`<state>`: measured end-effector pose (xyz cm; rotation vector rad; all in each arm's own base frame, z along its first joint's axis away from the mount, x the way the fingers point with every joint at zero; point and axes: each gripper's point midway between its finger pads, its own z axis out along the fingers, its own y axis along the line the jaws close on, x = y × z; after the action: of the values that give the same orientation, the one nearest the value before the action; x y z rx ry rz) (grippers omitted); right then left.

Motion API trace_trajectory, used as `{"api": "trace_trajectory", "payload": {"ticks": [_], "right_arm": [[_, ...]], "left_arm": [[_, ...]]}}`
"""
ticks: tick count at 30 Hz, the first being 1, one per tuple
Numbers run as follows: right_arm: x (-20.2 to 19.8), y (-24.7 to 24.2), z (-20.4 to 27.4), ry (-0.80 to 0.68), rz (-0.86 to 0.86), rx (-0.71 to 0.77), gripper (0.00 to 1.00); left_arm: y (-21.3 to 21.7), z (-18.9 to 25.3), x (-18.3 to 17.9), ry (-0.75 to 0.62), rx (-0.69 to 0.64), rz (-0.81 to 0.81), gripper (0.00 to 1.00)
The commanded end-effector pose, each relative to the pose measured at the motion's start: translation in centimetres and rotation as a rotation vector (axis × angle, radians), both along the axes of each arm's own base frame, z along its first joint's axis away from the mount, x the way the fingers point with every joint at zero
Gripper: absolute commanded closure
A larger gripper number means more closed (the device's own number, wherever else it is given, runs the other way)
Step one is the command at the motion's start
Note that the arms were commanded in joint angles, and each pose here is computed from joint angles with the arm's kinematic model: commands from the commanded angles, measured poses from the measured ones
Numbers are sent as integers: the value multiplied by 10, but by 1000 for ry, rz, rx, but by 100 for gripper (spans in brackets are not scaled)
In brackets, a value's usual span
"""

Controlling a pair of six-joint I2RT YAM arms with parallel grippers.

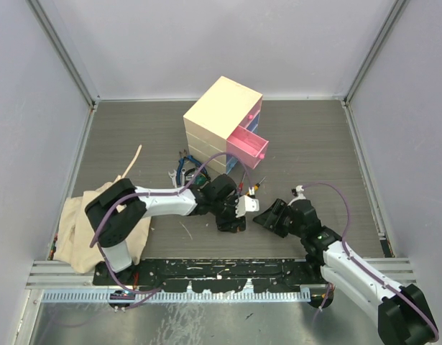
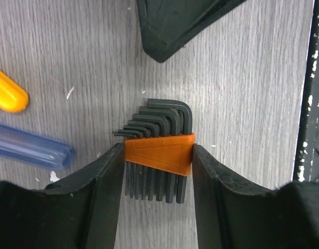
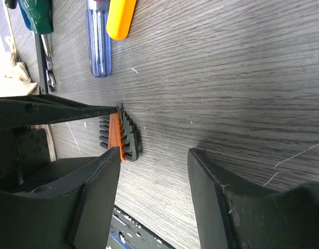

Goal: Sort the tools into containers
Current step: Pick up the engineering item from the center of the board.

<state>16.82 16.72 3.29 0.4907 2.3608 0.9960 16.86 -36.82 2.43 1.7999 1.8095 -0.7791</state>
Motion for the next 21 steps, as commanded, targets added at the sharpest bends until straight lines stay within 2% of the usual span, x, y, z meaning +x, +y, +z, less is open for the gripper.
{"api": "trace_trajectory", "payload": {"ticks": [1, 13, 21], "right_arm": [[0, 1, 0, 18, -29, 37, 40], [-2, 9, -4, 87, -81, 138, 41], [-6, 24, -9, 146, -104, 169, 45]], "left_arm": [[9, 2, -9, 90, 11, 114, 56], [-6, 19, 5, 191, -94, 289, 57], [-20, 25, 8, 233, -165, 327, 56]]}}
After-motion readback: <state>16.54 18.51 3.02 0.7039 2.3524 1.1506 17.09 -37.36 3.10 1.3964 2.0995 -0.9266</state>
